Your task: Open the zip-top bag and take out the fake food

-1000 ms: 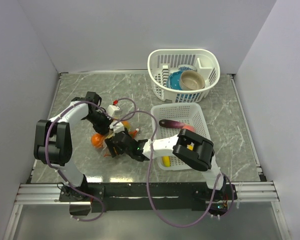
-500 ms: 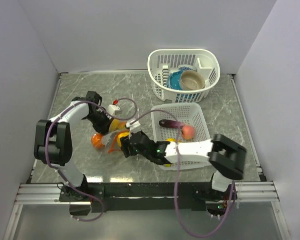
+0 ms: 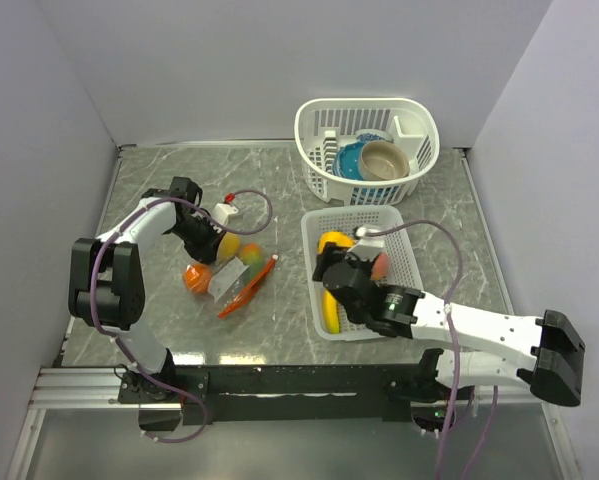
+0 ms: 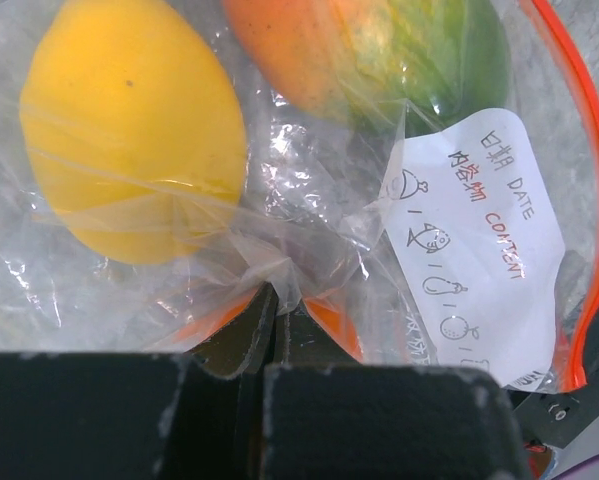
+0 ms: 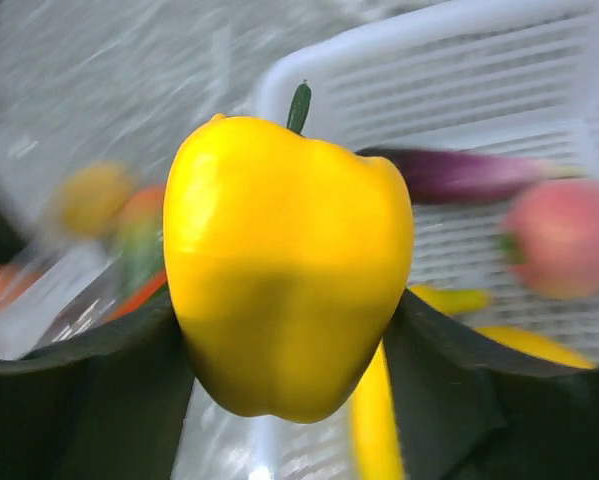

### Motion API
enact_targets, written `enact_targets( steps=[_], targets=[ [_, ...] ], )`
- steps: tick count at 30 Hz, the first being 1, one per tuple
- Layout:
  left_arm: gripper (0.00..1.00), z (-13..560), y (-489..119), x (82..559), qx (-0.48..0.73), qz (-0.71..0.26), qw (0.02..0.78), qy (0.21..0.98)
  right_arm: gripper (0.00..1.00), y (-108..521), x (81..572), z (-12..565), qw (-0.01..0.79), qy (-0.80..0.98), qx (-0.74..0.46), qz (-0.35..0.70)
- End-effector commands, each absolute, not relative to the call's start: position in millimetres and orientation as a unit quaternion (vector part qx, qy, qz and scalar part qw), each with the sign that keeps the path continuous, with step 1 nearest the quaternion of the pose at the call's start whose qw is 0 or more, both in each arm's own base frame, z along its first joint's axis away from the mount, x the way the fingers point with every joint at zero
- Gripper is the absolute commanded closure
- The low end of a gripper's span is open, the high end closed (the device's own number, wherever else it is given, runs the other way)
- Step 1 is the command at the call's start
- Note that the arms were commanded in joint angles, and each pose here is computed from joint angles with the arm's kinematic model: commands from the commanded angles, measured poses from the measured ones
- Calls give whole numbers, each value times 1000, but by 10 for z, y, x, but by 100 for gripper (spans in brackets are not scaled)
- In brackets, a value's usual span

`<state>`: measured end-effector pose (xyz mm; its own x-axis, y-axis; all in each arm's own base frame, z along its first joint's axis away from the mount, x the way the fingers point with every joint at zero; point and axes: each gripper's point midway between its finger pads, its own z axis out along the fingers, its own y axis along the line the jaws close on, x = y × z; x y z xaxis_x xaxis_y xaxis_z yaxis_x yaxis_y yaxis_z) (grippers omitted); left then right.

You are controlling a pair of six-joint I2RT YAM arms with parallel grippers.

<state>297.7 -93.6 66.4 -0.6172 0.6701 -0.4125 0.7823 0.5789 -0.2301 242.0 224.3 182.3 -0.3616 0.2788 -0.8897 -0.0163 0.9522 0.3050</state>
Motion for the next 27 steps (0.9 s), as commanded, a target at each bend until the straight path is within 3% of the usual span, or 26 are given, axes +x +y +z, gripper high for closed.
enact_targets(
  steps=[1, 6, 9, 11, 12, 14, 15, 17, 18, 24, 27],
  targets=[
    [99, 813, -990, 3029, 415, -207, 161, 871, 0, 1755, 2583, 1561, 546, 825, 144, 22],
    [99, 840, -999, 3019, 416, -207, 166, 870, 0, 2099, 2647, 1700, 541, 836, 86, 20],
    [99, 842, -989, 3015, 415, -206, 165, 871, 4, 2591, 2489, 1844, 555, 826, -4, 98],
    [99, 826, -979, 3009, 416, -204, 162, 871, 19, 2907, 2341, 1929, 566, 811, -53, 135],
    [99, 815, -974, 3008, 415, -204, 160, 872, 33, 2996, 2305, 1915, 562, 812, -66, 140],
    [99, 787, -963, 3001, 415, -200, 158, 873, 45, 3261, 2201, 1755, 538, 821, -109, 156],
    [99, 779, -960, 3012, 415, -199, 159, 874, 63, 3383, 2173, 1641, 529, 824, -124, 159],
    [99, 771, -963, 3014, 414, -201, 157, 874, 81, 3533, 2103, 1508, 515, 826, -145, 174],
    [99, 774, -966, 3015, 414, -202, 157, 874, 97, 3677, 2055, 1402, 506, 827, -157, 187],
    [99, 812, -971, 3036, 414, -201, 161, 873, 100, 4179, 2088, 946, 474, 837, -202, 187],
    [99, 823, -968, 3034, 414, -200, 161, 873, 87, 4411, 2131, 855, 469, 834, -218, 192]
  ],
)
